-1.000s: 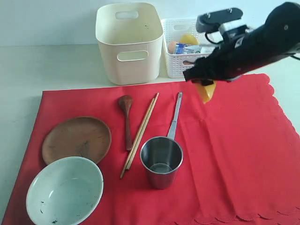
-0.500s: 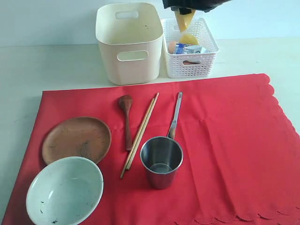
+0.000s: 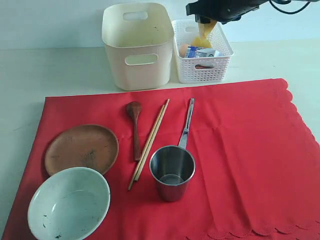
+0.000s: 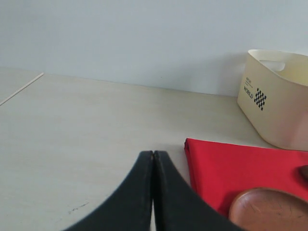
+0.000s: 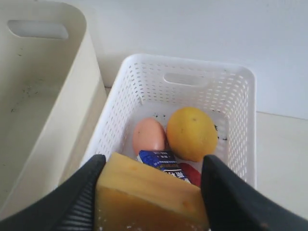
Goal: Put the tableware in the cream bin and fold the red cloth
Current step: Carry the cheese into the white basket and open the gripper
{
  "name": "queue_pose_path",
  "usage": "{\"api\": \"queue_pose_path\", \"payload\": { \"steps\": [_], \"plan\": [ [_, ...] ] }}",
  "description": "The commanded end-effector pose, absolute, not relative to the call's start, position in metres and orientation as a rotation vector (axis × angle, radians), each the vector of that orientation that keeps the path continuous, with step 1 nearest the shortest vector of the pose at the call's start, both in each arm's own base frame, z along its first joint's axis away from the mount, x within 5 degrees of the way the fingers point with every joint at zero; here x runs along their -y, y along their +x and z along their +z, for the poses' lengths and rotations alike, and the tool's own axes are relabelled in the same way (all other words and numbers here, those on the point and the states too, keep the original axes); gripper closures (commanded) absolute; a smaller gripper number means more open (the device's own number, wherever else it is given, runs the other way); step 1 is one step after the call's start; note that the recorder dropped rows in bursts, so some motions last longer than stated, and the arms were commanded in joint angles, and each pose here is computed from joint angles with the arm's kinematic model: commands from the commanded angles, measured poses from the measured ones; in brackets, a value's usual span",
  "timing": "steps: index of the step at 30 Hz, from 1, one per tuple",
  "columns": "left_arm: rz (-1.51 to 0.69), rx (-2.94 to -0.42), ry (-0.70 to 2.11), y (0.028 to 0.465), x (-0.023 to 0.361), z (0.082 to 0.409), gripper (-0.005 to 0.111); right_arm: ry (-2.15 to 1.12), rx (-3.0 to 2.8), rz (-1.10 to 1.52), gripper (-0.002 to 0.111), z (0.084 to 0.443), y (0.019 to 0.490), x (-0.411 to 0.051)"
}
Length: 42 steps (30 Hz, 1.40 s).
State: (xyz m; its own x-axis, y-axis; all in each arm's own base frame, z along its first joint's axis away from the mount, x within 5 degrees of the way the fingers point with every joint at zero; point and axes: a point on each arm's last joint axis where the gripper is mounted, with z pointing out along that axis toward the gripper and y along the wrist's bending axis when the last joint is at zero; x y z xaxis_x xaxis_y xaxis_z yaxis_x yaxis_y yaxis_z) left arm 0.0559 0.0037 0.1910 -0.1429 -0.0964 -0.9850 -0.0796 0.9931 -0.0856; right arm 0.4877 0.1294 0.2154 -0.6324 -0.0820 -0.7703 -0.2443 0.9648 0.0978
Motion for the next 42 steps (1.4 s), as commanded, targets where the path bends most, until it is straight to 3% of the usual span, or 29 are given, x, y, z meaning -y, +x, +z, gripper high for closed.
{"api": "queue_pose_path", "payload": {
  "steps": [1, 7, 16, 26, 34, 42],
  "plan": [
    [-0.02, -1.695, -0.135, 0.056, -0.004, 0.194, 0.105, -0.215, -2.24, 0.24, 0.108, 0.211, 0.494, -0.129],
    [-0.02, -1.695, -0.135, 0.056, -0.004, 0.194, 0.105, -0.216, -2.261, 0.238, 0.105, 0.2, 0.496, -0.129],
    [-0.02, -1.695, -0.135, 0.056, -0.004, 0.194, 0.105, -0.207, -2.231, 0.238, 0.061, 0.202, 0.498, -0.129],
    [-0.02, -1.695, -0.135, 0.056, -0.004, 0.194, 0.105, -0.207, -2.231, 0.238, 0.039, 0.202, 0.498, -0.129],
    [-0.02, -1.695, -0.135, 0.056, -0.004, 0.194, 0.105, -0.212, -2.239, 0.239, 0.036, 0.206, 0.496, -0.129],
    [-0.02, -1.695, -0.135, 0.056, -0.004, 0.194, 0.105, -0.241, -2.252, 0.241, 0.036, 0.245, 0.48, -0.126]
  ]
}}
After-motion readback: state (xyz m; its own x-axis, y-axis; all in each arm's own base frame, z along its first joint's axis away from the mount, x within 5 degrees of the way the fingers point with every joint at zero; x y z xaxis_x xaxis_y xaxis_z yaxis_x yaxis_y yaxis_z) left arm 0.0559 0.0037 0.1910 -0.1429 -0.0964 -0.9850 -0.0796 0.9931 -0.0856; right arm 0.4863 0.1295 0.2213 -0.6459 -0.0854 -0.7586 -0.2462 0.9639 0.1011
